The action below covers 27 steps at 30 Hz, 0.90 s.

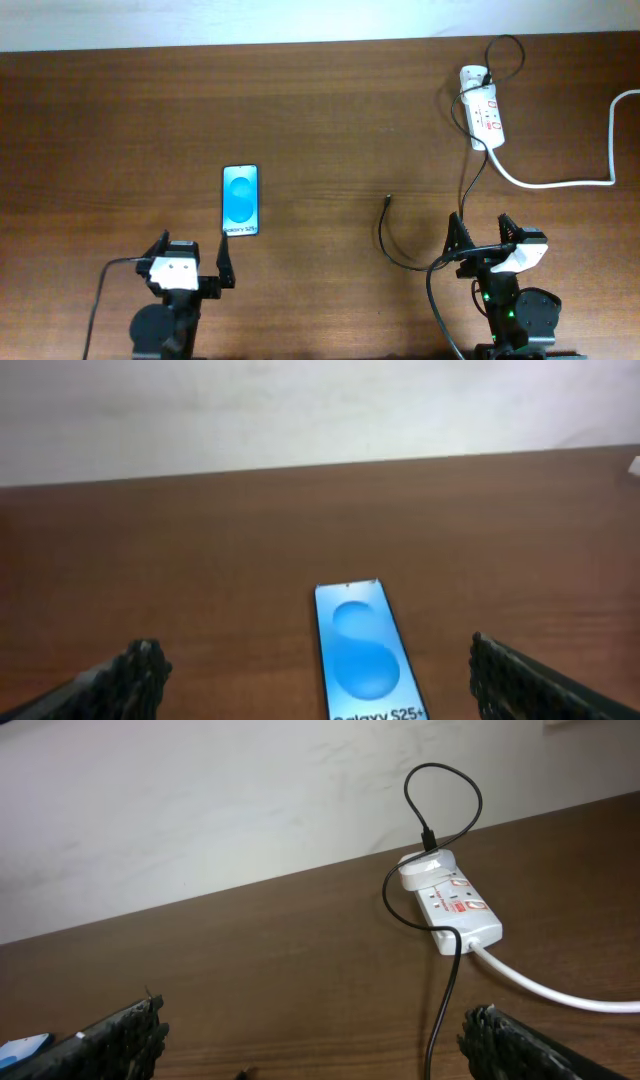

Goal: Plug charger to phone and switch on socket
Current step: 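Move the left gripper forward over the Galaxy S25+ phone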

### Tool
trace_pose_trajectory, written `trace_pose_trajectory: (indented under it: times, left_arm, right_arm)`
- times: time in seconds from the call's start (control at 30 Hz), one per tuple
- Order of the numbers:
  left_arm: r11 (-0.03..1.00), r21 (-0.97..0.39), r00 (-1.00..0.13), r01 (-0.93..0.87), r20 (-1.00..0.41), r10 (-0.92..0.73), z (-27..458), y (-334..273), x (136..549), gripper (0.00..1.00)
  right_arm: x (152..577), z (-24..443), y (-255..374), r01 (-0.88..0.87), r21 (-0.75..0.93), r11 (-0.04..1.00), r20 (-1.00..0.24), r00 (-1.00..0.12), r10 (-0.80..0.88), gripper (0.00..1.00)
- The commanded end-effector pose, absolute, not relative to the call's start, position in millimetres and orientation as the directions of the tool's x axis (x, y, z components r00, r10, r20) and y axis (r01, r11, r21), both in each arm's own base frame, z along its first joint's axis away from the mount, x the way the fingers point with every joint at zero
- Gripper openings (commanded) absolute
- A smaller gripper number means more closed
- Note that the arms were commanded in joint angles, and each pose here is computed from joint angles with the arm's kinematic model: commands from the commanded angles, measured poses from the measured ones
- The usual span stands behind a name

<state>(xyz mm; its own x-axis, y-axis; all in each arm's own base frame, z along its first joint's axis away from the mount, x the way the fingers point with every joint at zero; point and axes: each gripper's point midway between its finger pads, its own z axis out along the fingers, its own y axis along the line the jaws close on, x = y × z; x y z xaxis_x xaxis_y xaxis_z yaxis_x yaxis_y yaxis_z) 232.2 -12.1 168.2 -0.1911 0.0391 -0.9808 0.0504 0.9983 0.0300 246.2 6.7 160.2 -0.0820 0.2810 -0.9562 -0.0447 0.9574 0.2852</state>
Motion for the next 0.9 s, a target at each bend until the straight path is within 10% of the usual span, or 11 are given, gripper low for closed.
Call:
trace_pose_trajectory:
  times: [0.0, 0.87]
  left_arm:
    - [0.999, 0.012, -0.168, 0.051, -0.986, 0.020, 205, -12, 226, 0.99]
    - [0.941, -0.243, -0.706, 0.235, -0.708, -0.007, 277, -70, 292, 0.99]
  right_arm:
    - [246, 158, 8, -0.048, 0.285, 0.957, -0.956, -0.085, 0.281, 0.98]
    - [246, 158, 8, -0.048, 0.285, 0.957, -0.956, -0.085, 0.281, 0.98]
